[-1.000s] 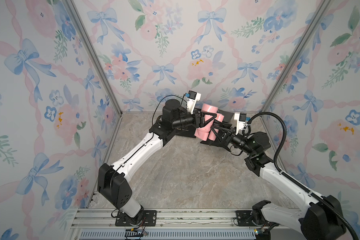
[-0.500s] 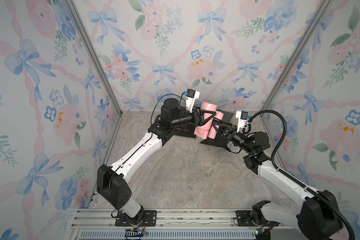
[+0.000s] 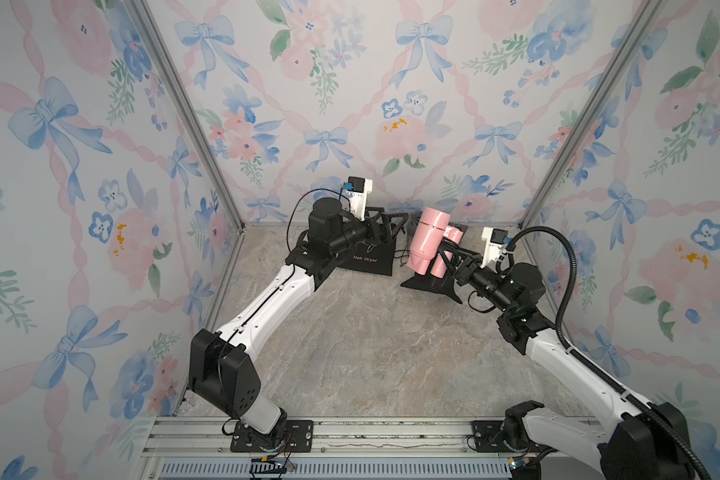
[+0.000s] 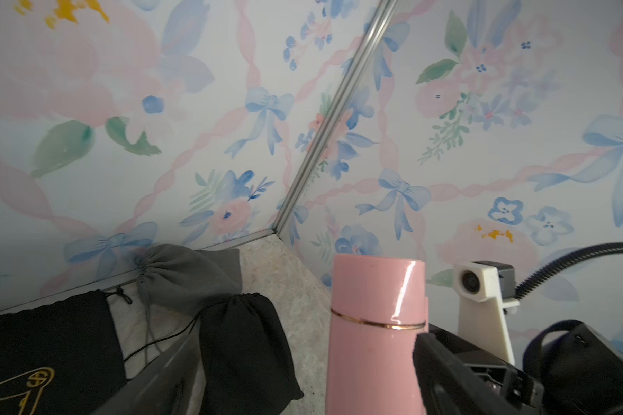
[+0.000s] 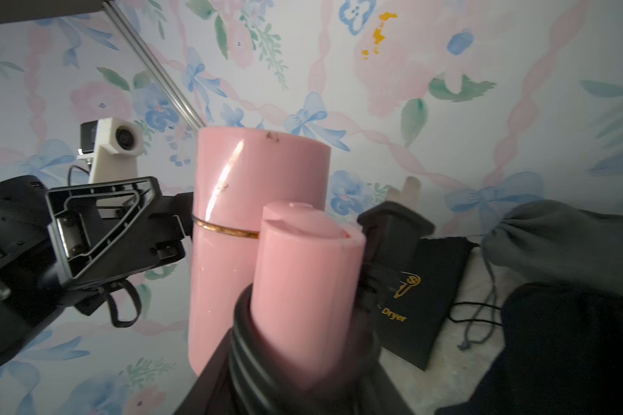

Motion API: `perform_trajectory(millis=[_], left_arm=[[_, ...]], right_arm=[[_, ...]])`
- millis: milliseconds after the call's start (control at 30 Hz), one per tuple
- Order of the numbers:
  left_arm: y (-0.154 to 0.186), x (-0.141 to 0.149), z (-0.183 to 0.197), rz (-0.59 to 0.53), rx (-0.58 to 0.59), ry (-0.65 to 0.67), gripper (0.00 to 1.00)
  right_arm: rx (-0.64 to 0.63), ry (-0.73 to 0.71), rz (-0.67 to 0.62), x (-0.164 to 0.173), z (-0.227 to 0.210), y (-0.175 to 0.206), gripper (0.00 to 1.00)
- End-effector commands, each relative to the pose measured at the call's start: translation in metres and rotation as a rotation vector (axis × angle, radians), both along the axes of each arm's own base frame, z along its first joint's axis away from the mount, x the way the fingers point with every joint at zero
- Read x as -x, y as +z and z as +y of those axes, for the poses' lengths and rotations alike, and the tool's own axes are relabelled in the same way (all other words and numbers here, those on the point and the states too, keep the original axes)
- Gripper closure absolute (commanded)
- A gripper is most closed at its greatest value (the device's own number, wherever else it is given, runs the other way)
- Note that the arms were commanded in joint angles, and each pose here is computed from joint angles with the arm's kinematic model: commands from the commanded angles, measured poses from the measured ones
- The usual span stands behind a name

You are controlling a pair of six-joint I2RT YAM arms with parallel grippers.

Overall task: Pack away hair dryers
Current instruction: Adjust the hair dryer, then adjust the drawstring bag at the center of the board.

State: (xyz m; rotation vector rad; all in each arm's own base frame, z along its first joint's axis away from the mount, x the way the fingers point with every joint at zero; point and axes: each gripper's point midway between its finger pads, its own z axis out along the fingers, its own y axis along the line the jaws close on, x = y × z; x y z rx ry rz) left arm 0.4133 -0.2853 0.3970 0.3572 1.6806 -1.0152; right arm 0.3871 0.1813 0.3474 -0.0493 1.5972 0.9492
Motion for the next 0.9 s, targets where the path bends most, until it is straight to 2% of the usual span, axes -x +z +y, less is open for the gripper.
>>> perform_trajectory(millis=[0, 100, 200, 433, 600, 867], left_arm=[[-0.045, -0.031, 0.024, 0.066, -0.123, 0.170, 0.06], [-0.100, -0.056, 0.037, 0.161, -0.256, 0.289, 0.06], [-0.156, -0.073, 0.037, 0.235, -0.406, 0.351, 0.07], [-0.260, -0.100, 0.021, 0.339, -0.657, 0.394, 0.11], [-0.300, -0.113, 0.005, 0.347, -0.762, 0.401, 0.12], [-0.332, -0.131, -0.015, 0.345, -0.833, 0.419, 0.12]], right_arm=[[0.164, -0.214, 0.047, -0.011, -0.039, -0.018, 0.76], [0.267, -0.294, 0.105, -0.013, -0.060, -0.032, 0.76], [0.304, -0.343, 0.144, -0.014, -0.078, -0.039, 0.76], [0.321, -0.381, 0.172, -0.006, -0.101, -0.041, 0.76], [0.311, -0.371, 0.173, -0.004, -0.102, -0.040, 0.76], [0.308, -0.349, 0.184, -0.003, -0.098, -0.046, 0.76]])
